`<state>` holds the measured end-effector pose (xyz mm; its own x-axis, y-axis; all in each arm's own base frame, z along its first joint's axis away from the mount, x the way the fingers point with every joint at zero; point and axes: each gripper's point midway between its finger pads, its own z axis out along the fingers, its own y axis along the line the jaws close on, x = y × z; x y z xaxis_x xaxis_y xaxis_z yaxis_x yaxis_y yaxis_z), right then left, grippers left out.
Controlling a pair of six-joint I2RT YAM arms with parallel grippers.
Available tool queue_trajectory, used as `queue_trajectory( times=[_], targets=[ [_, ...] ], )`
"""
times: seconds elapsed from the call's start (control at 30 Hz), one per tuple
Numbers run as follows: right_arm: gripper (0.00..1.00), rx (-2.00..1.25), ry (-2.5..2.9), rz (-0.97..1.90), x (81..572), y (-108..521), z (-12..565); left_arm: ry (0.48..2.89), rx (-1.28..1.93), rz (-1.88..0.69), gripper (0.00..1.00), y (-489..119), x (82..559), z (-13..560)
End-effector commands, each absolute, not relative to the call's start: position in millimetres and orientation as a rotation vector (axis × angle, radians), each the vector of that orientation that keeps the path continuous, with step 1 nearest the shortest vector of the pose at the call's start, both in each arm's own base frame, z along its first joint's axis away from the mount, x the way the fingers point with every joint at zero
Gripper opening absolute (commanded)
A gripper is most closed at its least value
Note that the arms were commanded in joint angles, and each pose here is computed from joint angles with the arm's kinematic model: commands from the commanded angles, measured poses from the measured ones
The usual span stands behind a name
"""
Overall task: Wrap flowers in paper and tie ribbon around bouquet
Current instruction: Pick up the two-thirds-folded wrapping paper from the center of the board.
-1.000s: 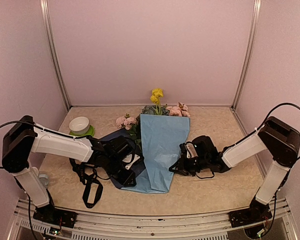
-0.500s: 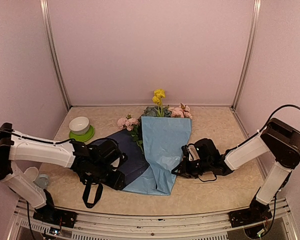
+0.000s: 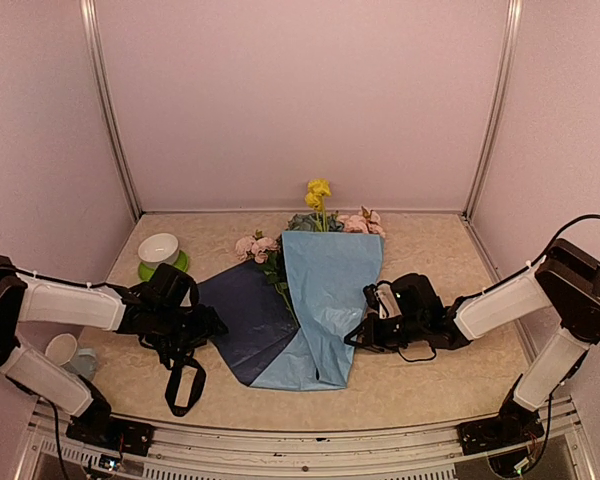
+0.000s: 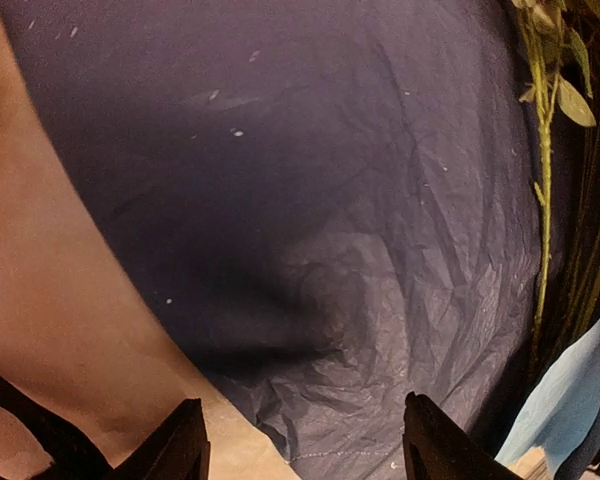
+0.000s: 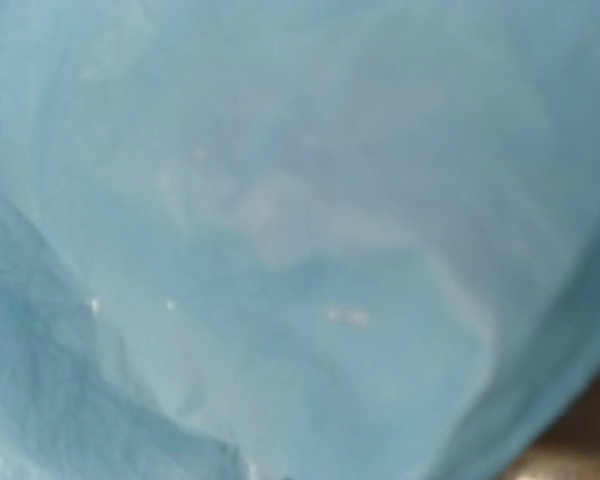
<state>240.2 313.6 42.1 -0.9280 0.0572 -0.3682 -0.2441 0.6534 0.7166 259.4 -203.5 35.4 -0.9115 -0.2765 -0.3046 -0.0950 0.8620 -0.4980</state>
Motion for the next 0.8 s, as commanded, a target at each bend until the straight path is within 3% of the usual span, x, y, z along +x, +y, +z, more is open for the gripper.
queue_trajectory(
  times=[0.0, 0.3, 0.47, 0.63, 0.77],
  targets=[
    [0.0, -0.184, 2.498, 1.165, 237, 316, 45, 2.598, -0.508, -0.864, 0.66, -211, 259, 33],
    [0.0, -0.197, 2.51, 1.174, 238, 320, 43, 2.584, -0.486, -1.071, 0.67, -239, 271, 17],
    [0.0, -0.204, 2.51, 1.167, 239, 321, 44, 2.427, -0.367, -1.188, 0.65, -264, 295, 63],
    [0.0, -0.195, 2.517, 1.163, 238, 319, 42, 2.205, -0.218, -1.241, 0.53, -274, 308, 118],
    [0.0, -0.196, 2.526, 1.157, 236, 317, 39, 2.069, -0.058, -1.269, 0.57, -288, 311, 151]
  ],
)
